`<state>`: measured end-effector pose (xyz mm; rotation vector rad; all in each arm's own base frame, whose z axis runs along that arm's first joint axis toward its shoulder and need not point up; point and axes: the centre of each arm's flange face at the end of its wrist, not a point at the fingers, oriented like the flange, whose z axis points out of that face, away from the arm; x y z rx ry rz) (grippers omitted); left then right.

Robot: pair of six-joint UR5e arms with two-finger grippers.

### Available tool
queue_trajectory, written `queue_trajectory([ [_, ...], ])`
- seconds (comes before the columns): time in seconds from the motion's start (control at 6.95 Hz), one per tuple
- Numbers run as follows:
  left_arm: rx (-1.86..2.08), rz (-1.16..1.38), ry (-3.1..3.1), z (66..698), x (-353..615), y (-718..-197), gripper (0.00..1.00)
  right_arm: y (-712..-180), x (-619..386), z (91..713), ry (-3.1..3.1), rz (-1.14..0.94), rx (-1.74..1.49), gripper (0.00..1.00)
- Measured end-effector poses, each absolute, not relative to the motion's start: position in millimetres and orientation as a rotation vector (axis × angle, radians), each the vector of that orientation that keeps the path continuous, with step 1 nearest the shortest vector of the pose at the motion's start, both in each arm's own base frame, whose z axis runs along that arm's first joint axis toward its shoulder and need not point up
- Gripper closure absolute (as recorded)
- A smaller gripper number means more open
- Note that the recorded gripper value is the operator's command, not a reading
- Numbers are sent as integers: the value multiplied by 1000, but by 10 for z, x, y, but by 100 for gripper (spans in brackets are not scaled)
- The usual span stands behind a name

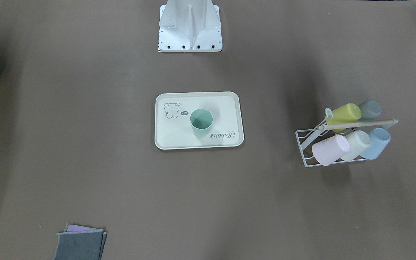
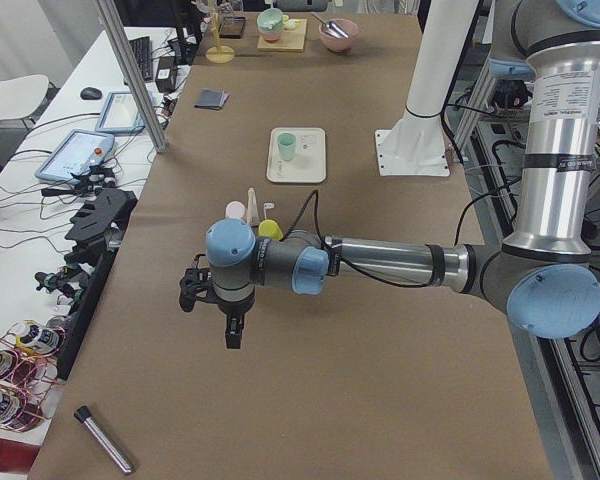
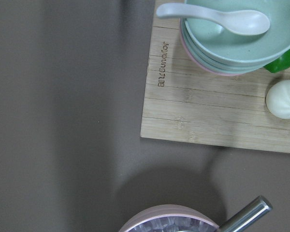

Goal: Pick up and place green cup on tray

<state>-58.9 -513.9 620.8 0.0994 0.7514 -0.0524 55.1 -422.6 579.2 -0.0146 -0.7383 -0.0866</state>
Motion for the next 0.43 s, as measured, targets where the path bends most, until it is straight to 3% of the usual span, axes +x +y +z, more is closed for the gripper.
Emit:
queue_trajectory([
  [0.43, 94, -55, 748, 6333, -698, -5092, 2, -4219, 551, 5800, -738, -86, -17, 0],
])
